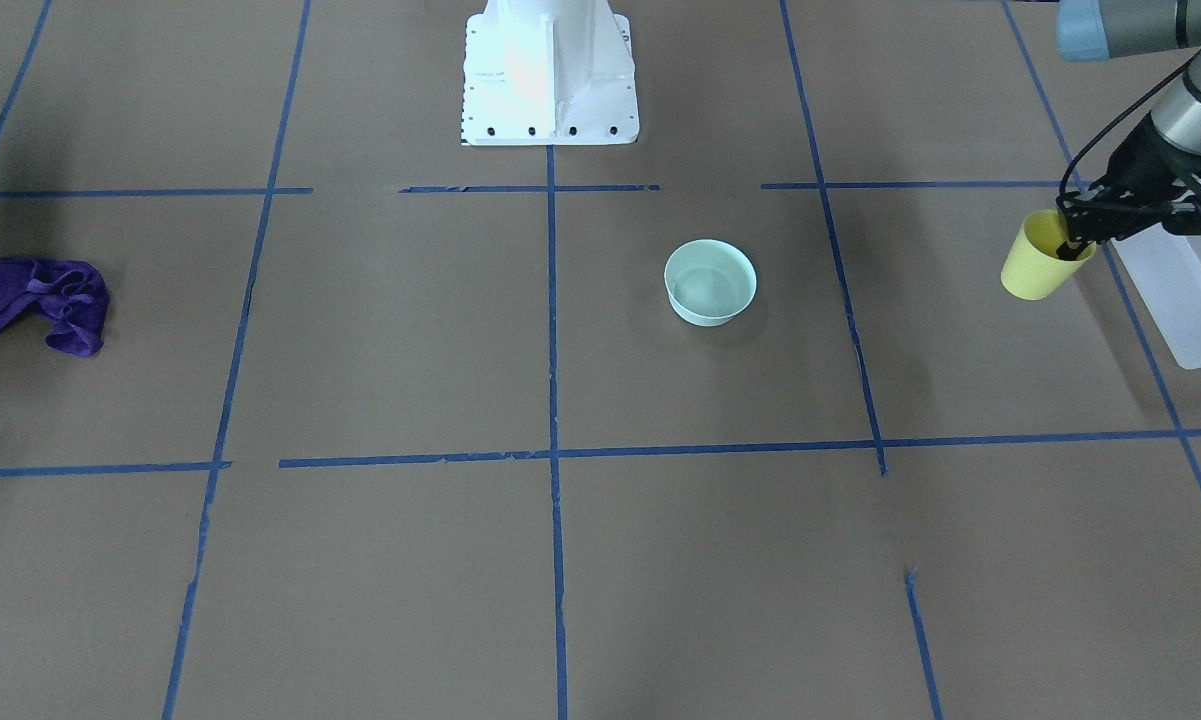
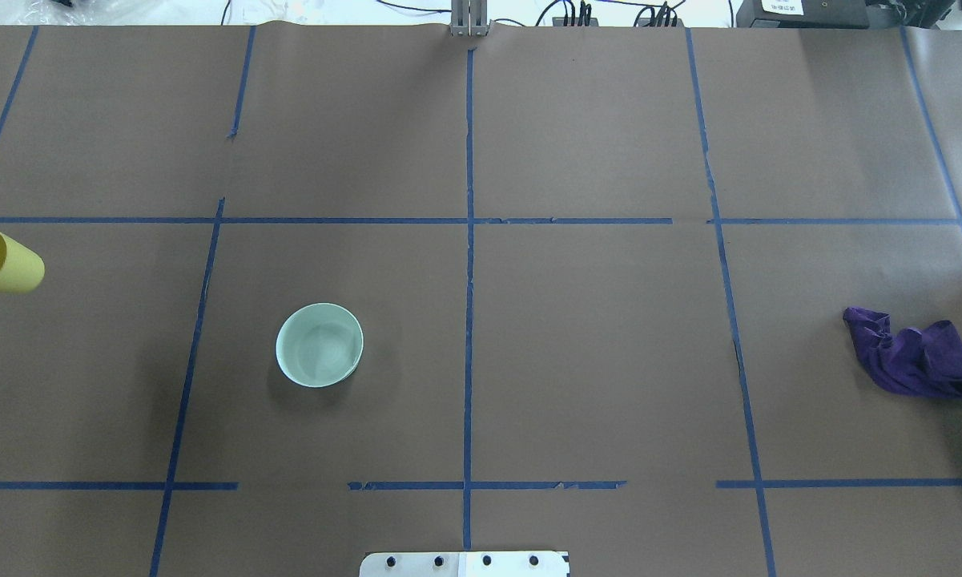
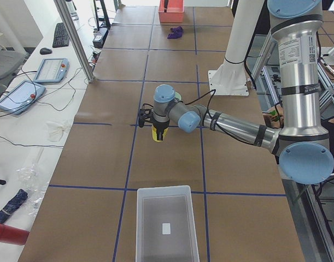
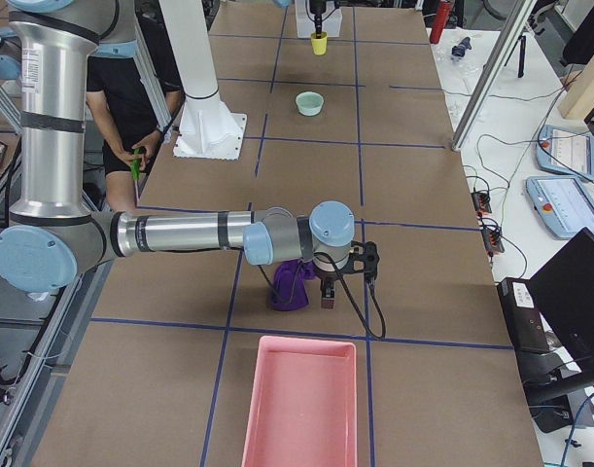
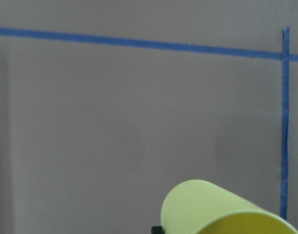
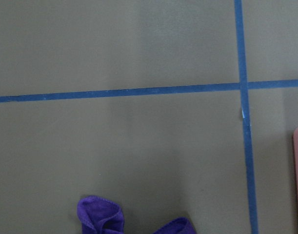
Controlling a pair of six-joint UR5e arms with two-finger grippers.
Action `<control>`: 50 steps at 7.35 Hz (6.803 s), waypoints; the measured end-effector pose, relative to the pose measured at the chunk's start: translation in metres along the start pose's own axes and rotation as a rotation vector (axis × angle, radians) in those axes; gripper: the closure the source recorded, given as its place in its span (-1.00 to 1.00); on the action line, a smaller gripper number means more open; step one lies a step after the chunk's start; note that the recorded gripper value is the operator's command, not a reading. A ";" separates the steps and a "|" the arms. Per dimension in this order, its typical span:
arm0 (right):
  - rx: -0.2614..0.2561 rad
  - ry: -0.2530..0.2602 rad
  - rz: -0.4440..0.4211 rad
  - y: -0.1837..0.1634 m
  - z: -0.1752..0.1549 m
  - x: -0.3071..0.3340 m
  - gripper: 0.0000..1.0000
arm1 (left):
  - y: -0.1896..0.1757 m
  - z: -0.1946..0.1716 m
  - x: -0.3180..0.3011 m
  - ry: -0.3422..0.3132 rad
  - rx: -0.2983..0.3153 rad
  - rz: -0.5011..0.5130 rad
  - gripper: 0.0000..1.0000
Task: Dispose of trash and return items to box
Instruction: 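Lift the yellow cup with the left gripper while the right reaches for the cloth, then drop the yellow cup into the clear bin while the right gripper grasps the purple cloth, then carry the purple cloth with the right gripper into the pink bin and release, then move the left gripper toward the pale green bowl and lower onto its rim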
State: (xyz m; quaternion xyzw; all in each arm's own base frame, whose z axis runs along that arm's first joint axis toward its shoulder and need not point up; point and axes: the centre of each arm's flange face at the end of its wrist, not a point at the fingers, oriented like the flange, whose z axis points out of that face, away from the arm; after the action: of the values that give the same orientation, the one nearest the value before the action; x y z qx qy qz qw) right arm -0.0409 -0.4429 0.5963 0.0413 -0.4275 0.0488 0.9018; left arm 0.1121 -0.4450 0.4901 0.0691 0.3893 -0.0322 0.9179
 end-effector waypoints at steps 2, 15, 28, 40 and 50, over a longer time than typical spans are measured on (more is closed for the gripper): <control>0.003 0.001 0.032 0.021 0.033 -0.041 -1.00 | -0.041 -0.046 -0.027 -0.063 0.035 0.062 1.00; -0.113 0.147 -0.054 0.088 0.118 -0.075 1.00 | -0.102 -0.106 -0.233 -0.188 0.013 0.238 1.00; -0.030 0.294 -0.199 -0.069 -0.236 -0.043 1.00 | 0.033 0.063 -0.341 -0.043 -0.125 0.259 1.00; -0.122 0.271 -0.116 -0.005 -0.109 0.212 -1.00 | -0.043 0.033 -0.229 0.042 -0.018 0.321 -1.00; -0.038 0.058 -0.069 -0.012 -0.098 0.085 -1.00 | -0.103 -0.062 0.069 0.069 -0.012 0.058 -1.00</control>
State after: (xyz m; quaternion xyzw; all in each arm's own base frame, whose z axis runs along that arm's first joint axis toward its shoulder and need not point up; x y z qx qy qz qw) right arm 0.0897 -0.4387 0.6000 0.0377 -0.4002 0.0106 0.9156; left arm 0.1048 -0.5379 0.3876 0.0757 0.4189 -0.0008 0.9049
